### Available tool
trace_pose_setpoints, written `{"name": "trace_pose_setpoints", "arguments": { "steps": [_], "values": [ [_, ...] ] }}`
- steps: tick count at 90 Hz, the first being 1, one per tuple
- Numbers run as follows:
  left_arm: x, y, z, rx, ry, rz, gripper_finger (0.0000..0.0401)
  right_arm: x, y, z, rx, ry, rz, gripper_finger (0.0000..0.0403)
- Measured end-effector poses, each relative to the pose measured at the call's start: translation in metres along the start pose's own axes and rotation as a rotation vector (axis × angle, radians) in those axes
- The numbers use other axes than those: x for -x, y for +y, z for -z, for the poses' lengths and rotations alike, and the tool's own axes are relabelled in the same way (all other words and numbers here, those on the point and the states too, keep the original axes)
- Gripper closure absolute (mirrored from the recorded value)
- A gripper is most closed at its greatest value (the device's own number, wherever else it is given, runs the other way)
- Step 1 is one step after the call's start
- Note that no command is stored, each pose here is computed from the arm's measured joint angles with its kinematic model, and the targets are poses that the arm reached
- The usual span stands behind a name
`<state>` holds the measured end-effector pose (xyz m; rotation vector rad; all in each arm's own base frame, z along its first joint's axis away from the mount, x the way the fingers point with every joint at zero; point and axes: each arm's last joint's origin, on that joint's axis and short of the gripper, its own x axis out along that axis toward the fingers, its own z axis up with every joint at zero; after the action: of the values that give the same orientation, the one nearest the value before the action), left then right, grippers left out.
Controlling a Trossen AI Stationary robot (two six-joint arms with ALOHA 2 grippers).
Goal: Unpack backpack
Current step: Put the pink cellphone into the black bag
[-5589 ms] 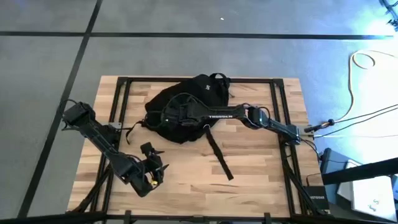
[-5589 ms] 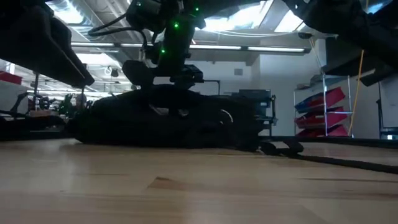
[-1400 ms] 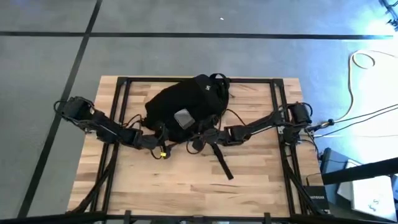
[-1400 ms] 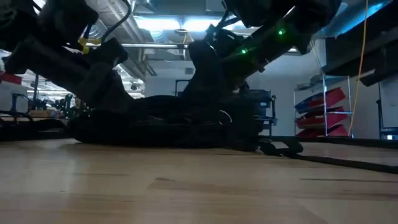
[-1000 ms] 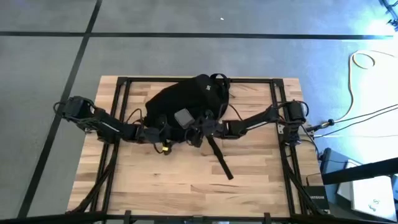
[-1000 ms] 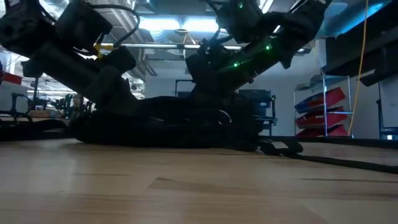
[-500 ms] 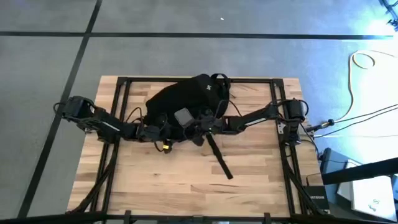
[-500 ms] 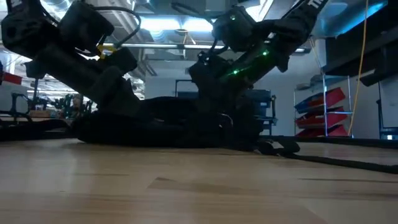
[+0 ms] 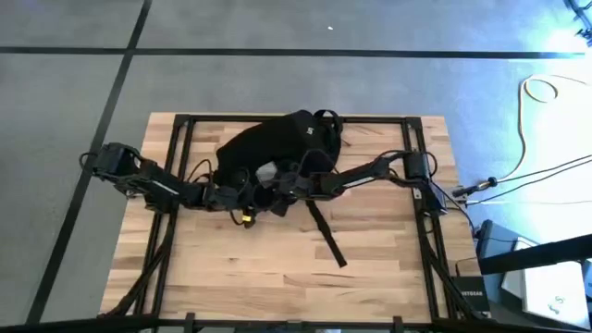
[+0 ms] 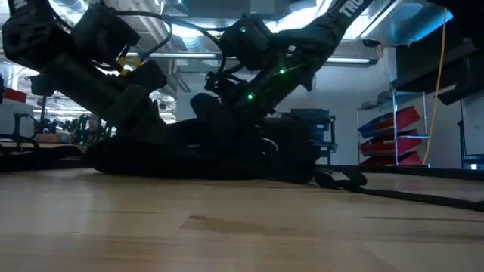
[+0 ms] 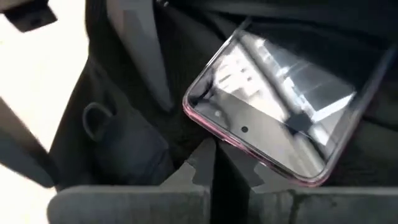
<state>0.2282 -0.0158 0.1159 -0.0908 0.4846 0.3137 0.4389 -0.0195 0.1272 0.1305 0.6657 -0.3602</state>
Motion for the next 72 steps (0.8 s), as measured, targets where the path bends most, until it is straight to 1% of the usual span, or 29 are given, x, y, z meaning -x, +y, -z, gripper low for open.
{"name": "trace_pose_setpoints", "arguments": {
  "steps": [15,37,51,58,72],
  "values": [
    [0.000,0.000,0.003,-0.005,0.026,-0.004,0.0121,-0.002,-0.010,-0.004,-0.015,-0.025,0.090,0.0403],
    [0.000,0.001,0.003,-0.005,0.029,-0.006,0.0121,-0.004,-0.022,-0.007,-0.065,-0.037,0.138,0.0403],
    [0.000,0.001,0.003,-0.006,0.028,-0.011,0.0121,-0.005,-0.028,-0.009,-0.099,-0.060,0.201,0.0403],
    [0.000,0.001,0.003,-0.005,0.028,-0.010,0.0121,-0.005,-0.031,-0.010,-0.107,-0.076,0.238,0.0403],
    [0.000,0.001,0.003,-0.006,0.033,-0.006,0.0121,-0.006,-0.041,-0.016,-0.149,-0.142,0.355,0.0403]
  ]
}}
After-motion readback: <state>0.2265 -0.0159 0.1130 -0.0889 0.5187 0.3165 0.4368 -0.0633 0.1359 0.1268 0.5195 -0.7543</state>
